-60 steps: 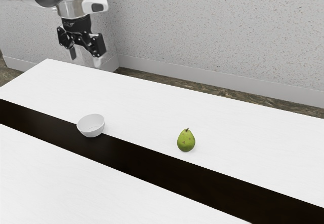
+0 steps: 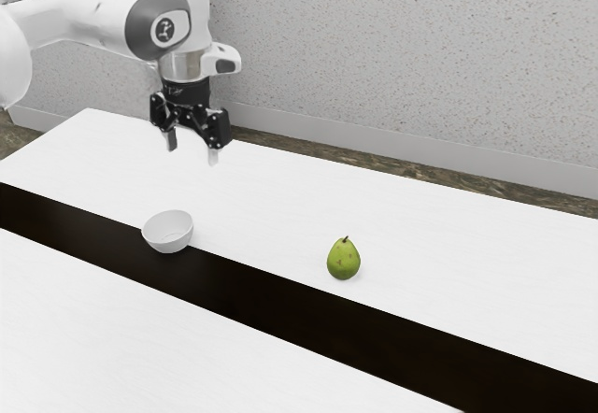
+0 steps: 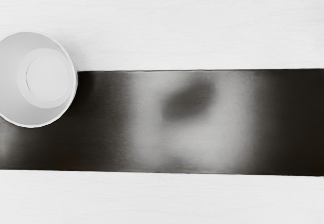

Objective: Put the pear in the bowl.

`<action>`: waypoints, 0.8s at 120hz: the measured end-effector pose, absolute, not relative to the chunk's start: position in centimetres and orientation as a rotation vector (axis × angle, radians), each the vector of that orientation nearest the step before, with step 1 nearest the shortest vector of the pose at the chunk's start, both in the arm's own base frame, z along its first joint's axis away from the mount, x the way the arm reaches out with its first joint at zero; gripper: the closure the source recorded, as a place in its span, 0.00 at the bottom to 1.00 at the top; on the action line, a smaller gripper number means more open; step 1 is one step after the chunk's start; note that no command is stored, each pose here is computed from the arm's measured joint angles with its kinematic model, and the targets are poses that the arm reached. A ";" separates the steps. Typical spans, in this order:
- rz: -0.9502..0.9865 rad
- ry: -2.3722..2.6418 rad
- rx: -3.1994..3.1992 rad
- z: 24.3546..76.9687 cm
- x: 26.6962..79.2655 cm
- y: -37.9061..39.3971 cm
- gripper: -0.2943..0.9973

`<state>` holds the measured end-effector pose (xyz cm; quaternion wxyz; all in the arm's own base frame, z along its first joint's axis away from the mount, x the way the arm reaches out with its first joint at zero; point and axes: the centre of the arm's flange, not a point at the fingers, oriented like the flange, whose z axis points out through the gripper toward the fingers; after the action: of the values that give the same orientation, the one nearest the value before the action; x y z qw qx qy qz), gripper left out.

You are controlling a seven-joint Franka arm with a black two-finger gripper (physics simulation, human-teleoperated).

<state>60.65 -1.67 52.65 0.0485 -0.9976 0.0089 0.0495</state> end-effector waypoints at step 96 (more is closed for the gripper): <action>0.090 0.373 -3.171 32.6 66.2 -19.4 0.23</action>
<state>66.23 -19.43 32.56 -0.0264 -0.9924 0.1168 0.0281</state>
